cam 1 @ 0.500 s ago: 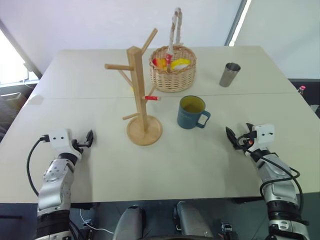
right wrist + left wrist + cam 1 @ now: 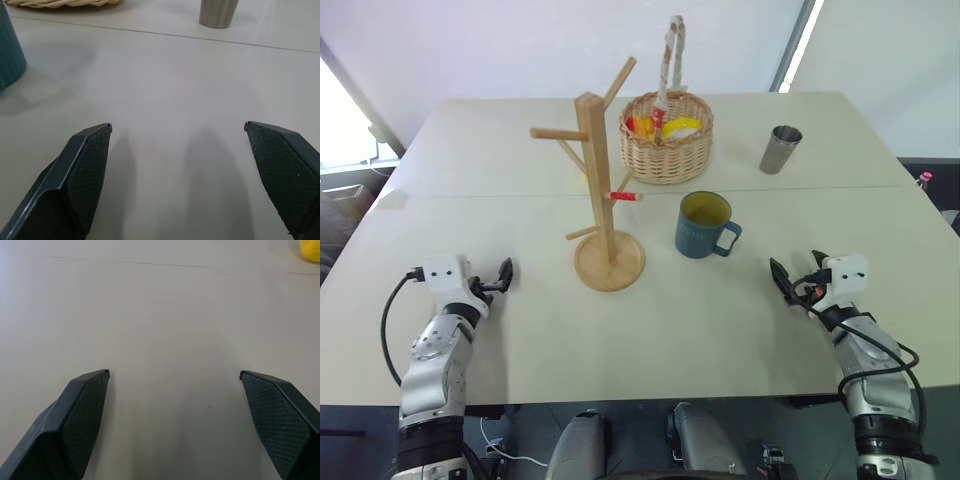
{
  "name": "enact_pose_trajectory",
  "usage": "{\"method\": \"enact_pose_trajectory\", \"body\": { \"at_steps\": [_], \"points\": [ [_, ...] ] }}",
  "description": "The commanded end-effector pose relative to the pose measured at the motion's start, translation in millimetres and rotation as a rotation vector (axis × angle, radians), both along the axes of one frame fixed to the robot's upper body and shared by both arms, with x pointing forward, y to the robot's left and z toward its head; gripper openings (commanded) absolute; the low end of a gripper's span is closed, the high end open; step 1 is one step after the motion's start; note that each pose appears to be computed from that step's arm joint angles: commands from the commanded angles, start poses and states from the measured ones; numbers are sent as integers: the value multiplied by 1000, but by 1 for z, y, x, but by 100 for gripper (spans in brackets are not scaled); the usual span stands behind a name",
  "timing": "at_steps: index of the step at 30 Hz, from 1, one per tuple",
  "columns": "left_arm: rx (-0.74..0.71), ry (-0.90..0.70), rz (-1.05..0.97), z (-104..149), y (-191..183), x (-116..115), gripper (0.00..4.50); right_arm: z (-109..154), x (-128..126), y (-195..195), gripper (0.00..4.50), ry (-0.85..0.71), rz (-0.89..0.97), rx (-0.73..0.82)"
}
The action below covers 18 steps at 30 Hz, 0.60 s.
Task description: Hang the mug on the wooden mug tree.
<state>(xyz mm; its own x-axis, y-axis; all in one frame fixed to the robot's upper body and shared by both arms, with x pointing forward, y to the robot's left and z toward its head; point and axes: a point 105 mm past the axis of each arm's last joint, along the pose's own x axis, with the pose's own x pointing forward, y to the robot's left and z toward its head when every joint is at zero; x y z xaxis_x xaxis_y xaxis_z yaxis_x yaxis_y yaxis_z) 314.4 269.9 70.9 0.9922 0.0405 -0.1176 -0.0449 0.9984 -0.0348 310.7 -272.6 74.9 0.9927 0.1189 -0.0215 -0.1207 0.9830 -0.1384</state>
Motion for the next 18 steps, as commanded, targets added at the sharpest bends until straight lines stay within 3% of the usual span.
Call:
{"method": "enact_pose_trajectory", "body": {
  "at_steps": [1, 10, 18],
  "points": [
    [14, -77, -135, 20, -21, -1, 450, 18, -7, 8, 441, -56, 38, 8],
    [-39, -173, -662, 44, -97, -31, 450, 24, -34, 60, 441, -33, 192, 10],
    [46, -111, -1077, 47, -147, -76, 450, 35, -13, 98, 441, -115, 104, -29]
  ]
}}
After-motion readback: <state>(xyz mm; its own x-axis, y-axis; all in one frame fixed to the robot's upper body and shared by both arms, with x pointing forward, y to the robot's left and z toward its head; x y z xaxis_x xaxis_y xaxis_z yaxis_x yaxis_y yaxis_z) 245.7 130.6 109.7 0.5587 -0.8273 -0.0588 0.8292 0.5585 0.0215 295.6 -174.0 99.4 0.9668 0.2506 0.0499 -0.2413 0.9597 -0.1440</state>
